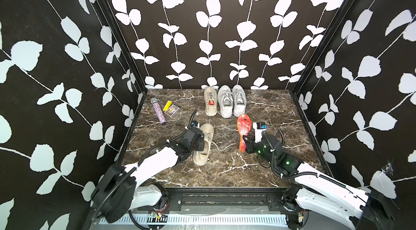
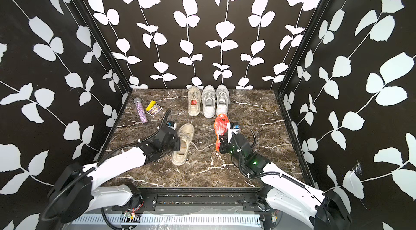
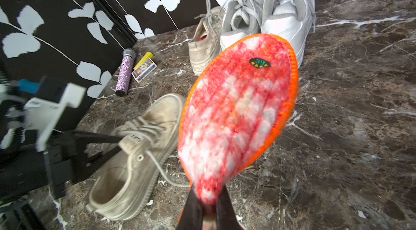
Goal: Remove the insole from the shoe
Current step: Move the shoe to the center of the board.
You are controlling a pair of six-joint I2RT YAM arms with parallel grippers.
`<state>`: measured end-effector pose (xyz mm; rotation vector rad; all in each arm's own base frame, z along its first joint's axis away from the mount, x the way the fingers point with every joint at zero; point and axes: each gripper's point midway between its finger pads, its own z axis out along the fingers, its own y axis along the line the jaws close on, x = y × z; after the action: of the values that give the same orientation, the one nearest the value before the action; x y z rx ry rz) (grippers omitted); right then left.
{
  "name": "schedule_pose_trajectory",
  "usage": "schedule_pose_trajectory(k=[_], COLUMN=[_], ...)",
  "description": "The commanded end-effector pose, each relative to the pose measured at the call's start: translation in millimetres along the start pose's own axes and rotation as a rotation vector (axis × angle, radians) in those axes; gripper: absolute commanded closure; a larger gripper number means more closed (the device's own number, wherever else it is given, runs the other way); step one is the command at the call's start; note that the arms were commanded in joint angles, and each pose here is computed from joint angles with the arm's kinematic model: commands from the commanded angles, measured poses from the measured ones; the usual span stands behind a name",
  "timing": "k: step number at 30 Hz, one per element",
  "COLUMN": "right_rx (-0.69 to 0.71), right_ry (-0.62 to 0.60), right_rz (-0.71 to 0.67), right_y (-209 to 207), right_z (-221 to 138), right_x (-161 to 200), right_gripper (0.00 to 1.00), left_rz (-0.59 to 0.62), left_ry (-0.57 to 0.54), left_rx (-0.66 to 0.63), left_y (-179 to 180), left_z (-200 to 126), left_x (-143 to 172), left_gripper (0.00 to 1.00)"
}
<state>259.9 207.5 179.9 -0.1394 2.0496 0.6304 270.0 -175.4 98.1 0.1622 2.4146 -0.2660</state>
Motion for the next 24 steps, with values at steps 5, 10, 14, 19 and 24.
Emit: schedule_pose_trajectory(k=[5,10,14,19,24], right_rx=[0.006,0.015,0.032,0.043,0.127], right_ry=[-0.020,0.002,0.019,0.063,0.157], right_rz=[-0.004,0.004,0.016,0.036,0.051], right_y=[6.8,5.5,2.8,1.5,-10.8], right_z=[7.9,11.9,15.2,24.2,37.7], right_x=[-15.6,-10.4,-6.7,4.1,24.0], right_gripper=[1.00,1.00,1.00,1.00,1.00], left_rz=[0.013,-0.090,-0.198,-0.253,-0.299], left_ry=[0.046,0.060,0.101,0.110,0.115], left_rx=[-0.331,-0.373,-0.366,-0.401,-0.472], left_y=[94.9,126.6,145.6,166.1,186.1], left_z=[-40.6,-48.7,-45.3,-49.0,-57.0], left_x=[15.3,19.7,23.1,17.1,19.6], left_gripper=[1.00,1.00,1.00,1.00,1.00])
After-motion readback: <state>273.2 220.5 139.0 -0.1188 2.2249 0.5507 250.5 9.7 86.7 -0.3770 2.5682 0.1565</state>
